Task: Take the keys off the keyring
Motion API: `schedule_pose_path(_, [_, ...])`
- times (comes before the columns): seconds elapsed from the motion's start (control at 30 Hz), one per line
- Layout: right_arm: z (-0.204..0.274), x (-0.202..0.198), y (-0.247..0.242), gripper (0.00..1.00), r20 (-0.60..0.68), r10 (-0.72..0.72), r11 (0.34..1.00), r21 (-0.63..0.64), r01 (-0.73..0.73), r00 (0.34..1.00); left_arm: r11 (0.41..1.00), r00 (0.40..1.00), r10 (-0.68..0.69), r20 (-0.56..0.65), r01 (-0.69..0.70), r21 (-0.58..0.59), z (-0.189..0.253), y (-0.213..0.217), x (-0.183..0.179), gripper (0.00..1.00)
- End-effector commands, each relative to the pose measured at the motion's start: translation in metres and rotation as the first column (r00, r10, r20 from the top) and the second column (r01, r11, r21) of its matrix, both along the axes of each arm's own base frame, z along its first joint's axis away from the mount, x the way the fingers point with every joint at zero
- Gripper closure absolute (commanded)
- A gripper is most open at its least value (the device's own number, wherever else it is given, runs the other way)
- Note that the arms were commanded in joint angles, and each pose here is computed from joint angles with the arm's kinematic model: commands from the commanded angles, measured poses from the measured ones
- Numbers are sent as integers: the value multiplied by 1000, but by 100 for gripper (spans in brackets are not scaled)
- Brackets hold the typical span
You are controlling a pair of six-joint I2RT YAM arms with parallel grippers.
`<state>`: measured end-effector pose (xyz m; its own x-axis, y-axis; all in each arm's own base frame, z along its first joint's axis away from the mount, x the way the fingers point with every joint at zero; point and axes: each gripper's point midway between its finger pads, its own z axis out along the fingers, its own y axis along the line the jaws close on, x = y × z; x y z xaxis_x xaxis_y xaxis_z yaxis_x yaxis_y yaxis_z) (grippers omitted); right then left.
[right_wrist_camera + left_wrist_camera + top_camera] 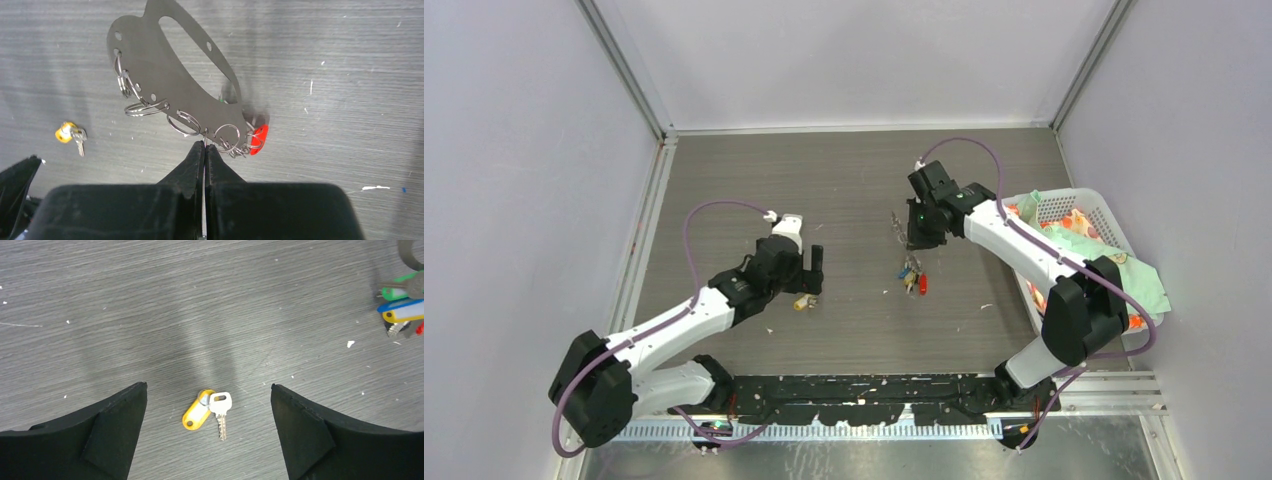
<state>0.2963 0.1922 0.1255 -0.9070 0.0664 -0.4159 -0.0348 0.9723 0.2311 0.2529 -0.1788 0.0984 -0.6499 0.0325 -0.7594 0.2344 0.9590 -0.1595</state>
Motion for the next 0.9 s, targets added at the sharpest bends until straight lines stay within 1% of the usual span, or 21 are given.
schedule_pose_path(0.0, [20, 30, -3, 99, 134, -90, 996, 21, 88, 987, 998, 999, -26, 20, 28, -60, 30, -11, 3, 2])
schedule_pose_path(0.03, [18, 32, -5, 99, 137, -99, 995, 16, 98, 986, 998, 999, -32, 16, 33, -62, 32, -11, 2, 1])
schedule_pose_path(0.2, [4, 33, -31, 99, 134, -157, 985, -44, 164, 979, 997, 999, -36, 13, 37, -65, 41, -9, -3, 0])
schedule_pose_path(0.3, [-3, 34, -43, 98, 124, -189, 980, -32, 194, 974, 996, 999, -43, 18, 45, -82, 48, -9, -7, 0])
schedule_pose_path(0.4, [1, 37, -46, 91, 145, -205, 978, -21, 210, 968, 992, 998, -67, 5, 67, -104, 52, -13, -11, 0])
schedule_pose_path(0.5, [5, 41, -45, 81, 159, -215, 976, -8, 219, 964, 990, 996, -76, -40, 71, -124, 50, -17, -17, 0])
schedule_pose_path(0.67, [19, 47, -46, 78, 202, -236, 971, 13, 238, 951, 993, 994, -54, -99, 43, -109, 47, -14, -23, 0])
schedule_pose_path(0.87, [30, 47, -46, 75, 222, -237, 971, 30, 237, 946, 993, 997, -33, -73, 24, -116, 56, -9, -22, 0])
